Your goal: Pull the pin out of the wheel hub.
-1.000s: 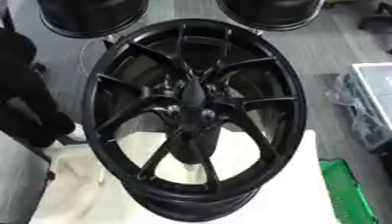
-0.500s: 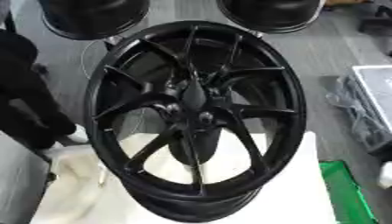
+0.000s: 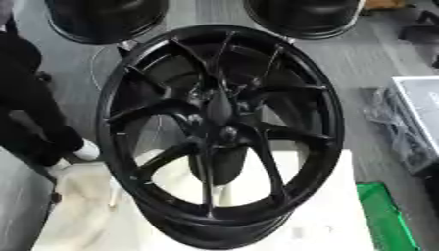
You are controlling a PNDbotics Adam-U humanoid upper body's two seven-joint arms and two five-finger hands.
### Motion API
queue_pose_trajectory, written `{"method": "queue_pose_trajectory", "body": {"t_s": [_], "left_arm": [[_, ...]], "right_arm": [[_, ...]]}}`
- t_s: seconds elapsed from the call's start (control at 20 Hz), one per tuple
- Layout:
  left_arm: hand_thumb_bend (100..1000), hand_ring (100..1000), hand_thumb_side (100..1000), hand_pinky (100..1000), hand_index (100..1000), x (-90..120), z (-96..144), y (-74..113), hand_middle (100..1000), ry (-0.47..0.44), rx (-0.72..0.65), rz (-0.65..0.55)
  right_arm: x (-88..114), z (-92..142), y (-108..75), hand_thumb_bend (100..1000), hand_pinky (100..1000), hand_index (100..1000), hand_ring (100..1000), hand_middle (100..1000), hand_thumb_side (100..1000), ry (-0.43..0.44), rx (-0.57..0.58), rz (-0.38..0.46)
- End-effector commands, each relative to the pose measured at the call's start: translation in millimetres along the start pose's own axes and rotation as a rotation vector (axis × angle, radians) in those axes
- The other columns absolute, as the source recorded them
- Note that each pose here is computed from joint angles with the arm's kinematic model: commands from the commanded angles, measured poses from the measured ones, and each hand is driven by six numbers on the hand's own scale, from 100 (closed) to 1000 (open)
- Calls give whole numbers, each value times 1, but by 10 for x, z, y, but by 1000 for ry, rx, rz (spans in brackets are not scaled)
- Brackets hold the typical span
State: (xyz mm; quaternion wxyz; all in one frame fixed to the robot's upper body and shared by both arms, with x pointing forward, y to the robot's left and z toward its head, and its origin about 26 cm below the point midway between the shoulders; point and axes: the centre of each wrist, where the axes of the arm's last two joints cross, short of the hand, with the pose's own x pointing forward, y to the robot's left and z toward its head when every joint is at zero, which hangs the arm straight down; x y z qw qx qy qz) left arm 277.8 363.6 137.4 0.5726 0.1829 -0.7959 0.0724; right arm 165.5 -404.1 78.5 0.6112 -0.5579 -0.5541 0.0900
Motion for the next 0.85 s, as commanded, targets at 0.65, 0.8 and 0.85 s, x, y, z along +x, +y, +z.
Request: {"method": "queue_pose_trajectory", "body": {"t_s": [0.65,0.8,0.85], "left_arm": [[100,753,739,618,731,270,-183,-164,702,-93,-88,41],[100,753,739,618,731,271,-184,-166,702,-93,-89,41],[100,753,739,618,731,271,-185,-166,702,-94,-89,41]], "right_arm": [[629,-286,119,100,739,907,816,775,624,-363,70,-916],[630,-290,115,100,739,907,816,775,624,-363,73,-922],[630,-291,114,100,739,907,816,775,624,-363,73,-923]]}}
